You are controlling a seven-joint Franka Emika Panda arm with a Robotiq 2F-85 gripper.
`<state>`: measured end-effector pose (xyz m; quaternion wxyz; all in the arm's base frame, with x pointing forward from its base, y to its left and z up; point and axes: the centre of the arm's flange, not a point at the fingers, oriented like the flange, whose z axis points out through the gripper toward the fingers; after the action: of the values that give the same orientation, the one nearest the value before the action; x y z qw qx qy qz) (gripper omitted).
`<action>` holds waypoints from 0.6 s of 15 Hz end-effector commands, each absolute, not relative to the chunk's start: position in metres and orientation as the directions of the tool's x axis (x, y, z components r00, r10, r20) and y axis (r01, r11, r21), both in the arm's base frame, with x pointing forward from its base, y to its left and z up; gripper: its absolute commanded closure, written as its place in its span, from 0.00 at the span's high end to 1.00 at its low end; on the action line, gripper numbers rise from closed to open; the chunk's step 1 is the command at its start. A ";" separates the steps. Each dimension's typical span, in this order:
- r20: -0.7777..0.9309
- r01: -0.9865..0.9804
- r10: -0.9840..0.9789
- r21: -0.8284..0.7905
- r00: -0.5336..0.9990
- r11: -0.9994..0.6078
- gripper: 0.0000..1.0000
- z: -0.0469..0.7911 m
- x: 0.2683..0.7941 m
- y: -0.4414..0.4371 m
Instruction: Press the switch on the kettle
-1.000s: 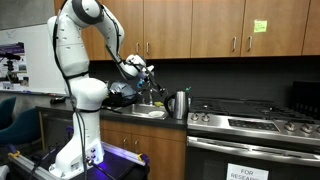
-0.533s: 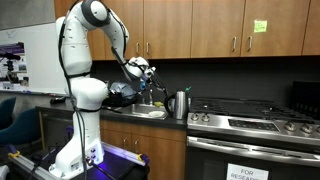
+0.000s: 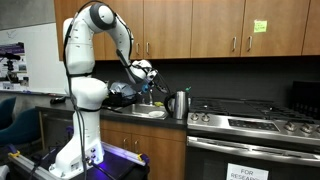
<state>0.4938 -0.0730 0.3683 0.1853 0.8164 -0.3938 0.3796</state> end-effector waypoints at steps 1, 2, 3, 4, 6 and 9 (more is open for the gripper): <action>0.778 -0.775 -0.488 -0.004 0.394 -0.632 0.00 0.362 0.506 -0.081; 0.779 -0.774 -0.487 -0.002 0.396 -0.633 0.00 0.361 0.508 -0.083; 0.778 -0.775 -0.488 -0.002 0.396 -0.632 0.00 0.361 0.509 -0.084; 0.777 -0.776 -0.489 -0.002 0.396 -0.631 0.00 0.361 0.509 -0.084; 0.777 -0.776 -0.489 -0.001 0.396 -0.631 0.00 0.362 0.509 -0.085; 0.774 -0.779 -0.496 -0.007 0.393 -0.627 0.00 0.362 0.509 -0.088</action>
<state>0.5012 -0.0759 0.3652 0.1871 0.8170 -0.3906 0.3807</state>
